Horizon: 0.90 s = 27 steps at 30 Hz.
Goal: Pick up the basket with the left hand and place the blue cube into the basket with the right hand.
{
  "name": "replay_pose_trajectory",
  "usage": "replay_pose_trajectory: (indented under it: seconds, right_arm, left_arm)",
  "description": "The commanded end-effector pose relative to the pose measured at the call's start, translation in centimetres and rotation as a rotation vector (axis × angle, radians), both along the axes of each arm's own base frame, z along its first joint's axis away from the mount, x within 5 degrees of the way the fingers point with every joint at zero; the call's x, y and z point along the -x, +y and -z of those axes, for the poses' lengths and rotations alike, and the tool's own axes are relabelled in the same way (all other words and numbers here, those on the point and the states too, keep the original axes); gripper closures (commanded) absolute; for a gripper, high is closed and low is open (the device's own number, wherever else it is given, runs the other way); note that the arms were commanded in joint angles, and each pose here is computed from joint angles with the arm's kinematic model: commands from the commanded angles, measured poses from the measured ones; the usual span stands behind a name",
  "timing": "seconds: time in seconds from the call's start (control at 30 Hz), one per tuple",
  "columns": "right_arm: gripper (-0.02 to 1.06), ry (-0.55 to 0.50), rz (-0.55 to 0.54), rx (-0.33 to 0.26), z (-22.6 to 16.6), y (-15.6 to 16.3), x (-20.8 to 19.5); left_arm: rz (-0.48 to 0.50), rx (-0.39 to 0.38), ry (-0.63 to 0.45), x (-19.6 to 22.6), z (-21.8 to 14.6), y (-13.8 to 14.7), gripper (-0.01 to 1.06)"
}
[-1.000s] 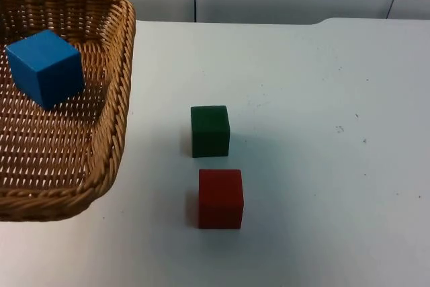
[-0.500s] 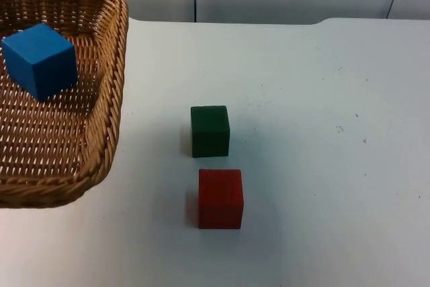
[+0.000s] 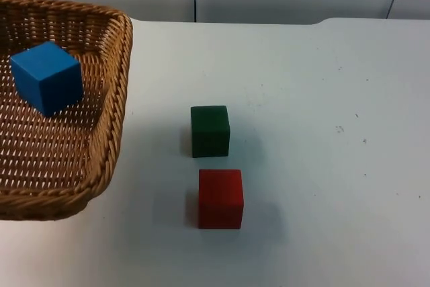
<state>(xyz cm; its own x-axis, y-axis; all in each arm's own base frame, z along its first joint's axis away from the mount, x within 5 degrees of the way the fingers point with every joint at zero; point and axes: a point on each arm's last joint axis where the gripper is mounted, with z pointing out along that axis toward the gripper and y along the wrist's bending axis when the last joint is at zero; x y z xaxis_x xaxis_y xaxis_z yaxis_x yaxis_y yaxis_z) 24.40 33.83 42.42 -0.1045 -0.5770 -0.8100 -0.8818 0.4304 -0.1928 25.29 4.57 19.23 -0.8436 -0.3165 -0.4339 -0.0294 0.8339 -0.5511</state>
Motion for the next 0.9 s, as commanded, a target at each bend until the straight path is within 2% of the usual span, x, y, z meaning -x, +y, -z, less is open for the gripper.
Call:
replay_pose_trajectory:
  seconds: [0.0, 0.1, 0.17, 0.4, 0.47, 0.5, 0.63, 0.87]
  right_arm:
    - [0.19, 0.01, -0.028, -0.037, 2.0, 0.2, 0.4]
    - [0.19, 0.012, -0.015, -0.04, 5.6, -1.1, 1.3]
    - [0.19, 0.0, -0.009, -0.056, 5.9, -1.8, 1.8]
    - [0.19, -0.008, 0.02, -0.089, 8.6, -7.3, 5.5]
    - [0.19, -0.016, 0.033, -0.141, 8.6, -9.7, 7.3]
    - [0.19, -0.016, 0.033, -0.141, 8.6, -9.7, 7.3]
    - [0.19, -0.039, 0.049, -0.219, 8.5, -13.4, 10.0]
    - [0.19, -0.046, 0.059, -0.271, 9.2, -17.3, 12.8]
  left_arm:
    - [-0.014, 0.031, -0.042, -0.5, -0.8, 0.0, 1.05]
    - [-0.044, 0.017, -0.053, -0.8, -0.8, 0.3, 1.05]
    - [-0.052, 0.014, -0.052, -0.8, -0.7, 0.4, 1.05]
    - [-0.041, 0.021, -0.01, -1.5, 1.4, 0.7, 1.05]
    - [-0.022, 0.031, -0.01, -1.9, 2.4, 0.7, 1.05]
    - [-0.022, 0.031, -0.01, -1.9, 2.4, 0.7, 1.05]
    - [-0.034, 0.064, -0.019, -2.6, 3.7, 0.8, 1.05]
    - [-0.032, 0.086, 0.015, -3.4, 5.9, 1.0, 1.05]
